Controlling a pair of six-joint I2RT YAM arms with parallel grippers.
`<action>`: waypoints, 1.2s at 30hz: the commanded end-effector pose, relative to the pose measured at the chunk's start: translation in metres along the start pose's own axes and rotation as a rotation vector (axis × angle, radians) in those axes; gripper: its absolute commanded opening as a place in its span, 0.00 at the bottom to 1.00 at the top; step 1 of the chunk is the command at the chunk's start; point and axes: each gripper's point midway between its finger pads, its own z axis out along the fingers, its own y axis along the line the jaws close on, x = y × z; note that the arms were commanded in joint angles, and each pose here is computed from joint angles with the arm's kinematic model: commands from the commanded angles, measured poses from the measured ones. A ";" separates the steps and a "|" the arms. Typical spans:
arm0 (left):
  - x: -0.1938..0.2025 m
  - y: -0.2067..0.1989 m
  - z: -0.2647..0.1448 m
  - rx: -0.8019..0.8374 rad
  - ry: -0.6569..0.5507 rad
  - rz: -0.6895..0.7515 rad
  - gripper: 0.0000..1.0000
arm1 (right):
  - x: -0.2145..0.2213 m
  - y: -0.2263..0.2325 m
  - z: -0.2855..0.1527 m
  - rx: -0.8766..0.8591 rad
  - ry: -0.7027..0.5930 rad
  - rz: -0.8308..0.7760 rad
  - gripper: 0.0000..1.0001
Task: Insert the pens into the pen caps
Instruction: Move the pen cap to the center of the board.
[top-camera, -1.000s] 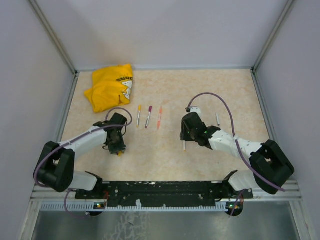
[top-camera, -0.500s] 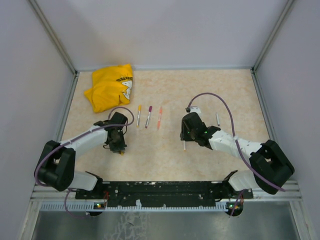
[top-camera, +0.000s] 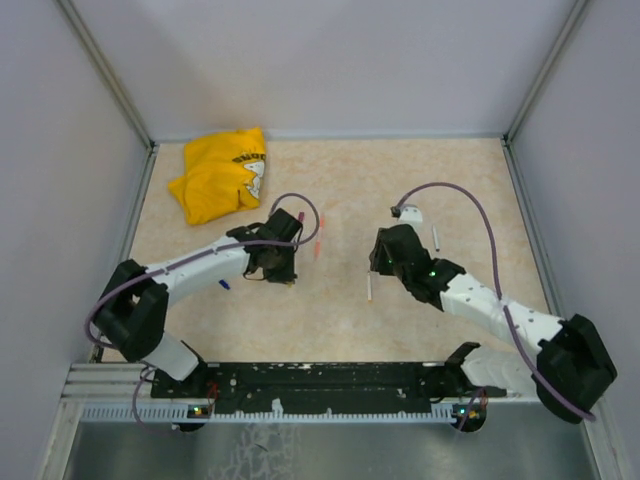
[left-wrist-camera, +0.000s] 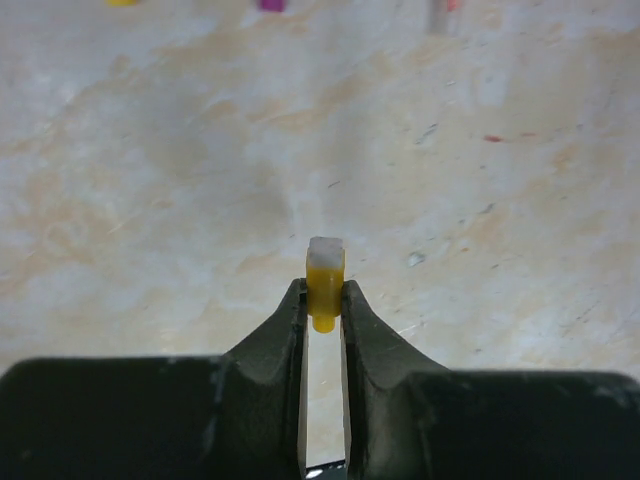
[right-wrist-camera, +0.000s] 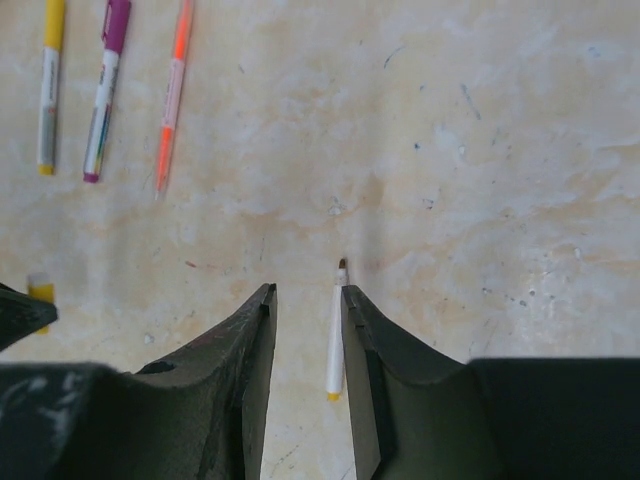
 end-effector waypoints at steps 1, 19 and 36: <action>-0.018 -0.044 0.009 0.088 -0.033 0.047 0.07 | -0.038 -0.010 -0.026 0.033 -0.186 0.073 0.34; -0.027 -0.106 0.054 0.128 0.010 0.148 0.25 | -0.036 -0.027 -0.047 0.066 -0.183 0.058 0.39; -0.053 -0.104 0.020 0.157 -0.149 0.129 0.36 | 0.041 -0.020 -0.014 0.028 0.108 0.042 0.41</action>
